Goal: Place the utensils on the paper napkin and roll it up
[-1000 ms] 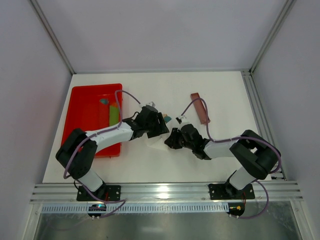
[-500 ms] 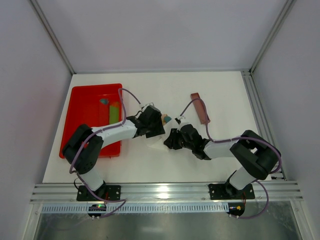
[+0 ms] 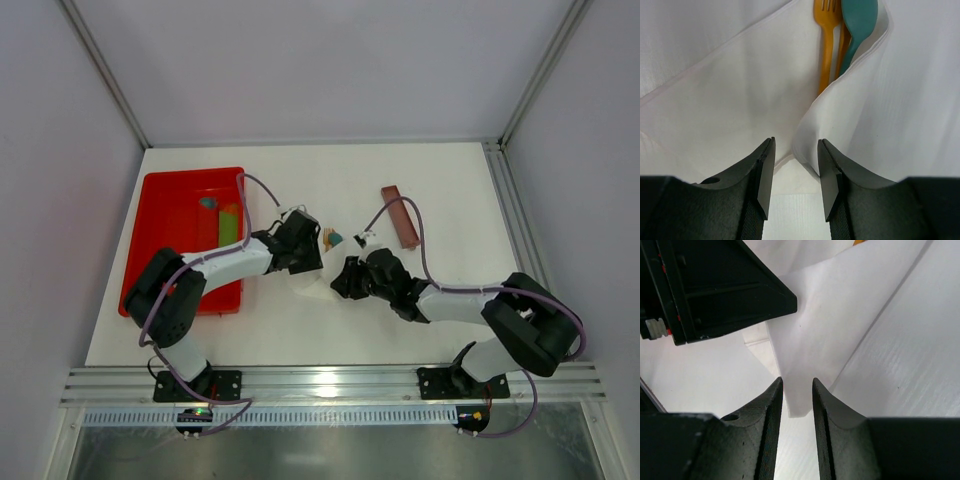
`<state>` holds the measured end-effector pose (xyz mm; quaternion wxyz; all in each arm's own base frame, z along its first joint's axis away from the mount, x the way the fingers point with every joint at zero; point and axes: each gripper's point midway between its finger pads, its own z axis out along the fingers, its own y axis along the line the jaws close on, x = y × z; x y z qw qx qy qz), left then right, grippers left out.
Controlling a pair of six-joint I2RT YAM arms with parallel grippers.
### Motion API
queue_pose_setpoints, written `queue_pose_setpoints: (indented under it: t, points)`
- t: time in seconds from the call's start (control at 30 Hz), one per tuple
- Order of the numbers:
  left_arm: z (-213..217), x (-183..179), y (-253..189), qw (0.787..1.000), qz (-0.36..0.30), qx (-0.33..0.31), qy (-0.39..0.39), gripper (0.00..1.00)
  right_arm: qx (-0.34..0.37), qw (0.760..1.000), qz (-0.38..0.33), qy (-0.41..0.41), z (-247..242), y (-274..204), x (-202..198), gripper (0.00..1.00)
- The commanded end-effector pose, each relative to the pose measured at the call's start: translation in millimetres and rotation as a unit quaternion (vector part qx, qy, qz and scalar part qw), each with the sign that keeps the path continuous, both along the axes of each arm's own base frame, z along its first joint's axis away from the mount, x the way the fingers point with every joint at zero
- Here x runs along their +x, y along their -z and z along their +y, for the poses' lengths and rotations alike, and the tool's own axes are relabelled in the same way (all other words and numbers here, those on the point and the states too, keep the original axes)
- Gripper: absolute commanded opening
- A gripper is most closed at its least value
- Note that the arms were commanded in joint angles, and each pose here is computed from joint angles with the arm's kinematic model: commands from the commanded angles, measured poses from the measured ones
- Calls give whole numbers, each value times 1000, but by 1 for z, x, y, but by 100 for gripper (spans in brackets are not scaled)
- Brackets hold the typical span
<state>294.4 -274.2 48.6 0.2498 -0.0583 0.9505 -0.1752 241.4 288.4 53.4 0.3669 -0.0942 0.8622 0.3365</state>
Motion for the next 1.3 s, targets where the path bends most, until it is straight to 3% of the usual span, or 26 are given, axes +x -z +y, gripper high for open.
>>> queue_pose_setpoints:
  t: [0.0,0.47,1.2,1.27]
  points:
    - [-5,7,-10,1000,-15,-12,6,44,-10,1000,-14,2,-7,-1,-3,32]
    - [1,-1,-8,1000,-15,-12,12,32,6,1000,-7,-28,4,3,-10,29]
    - [13,-3,-12,999,-21,9,32,33,-31,999,13,-23,-6,30,-14,29]
    - [15,-5,-9,999,-18,12,33,29,-29,999,13,-23,-5,30,-14,29]
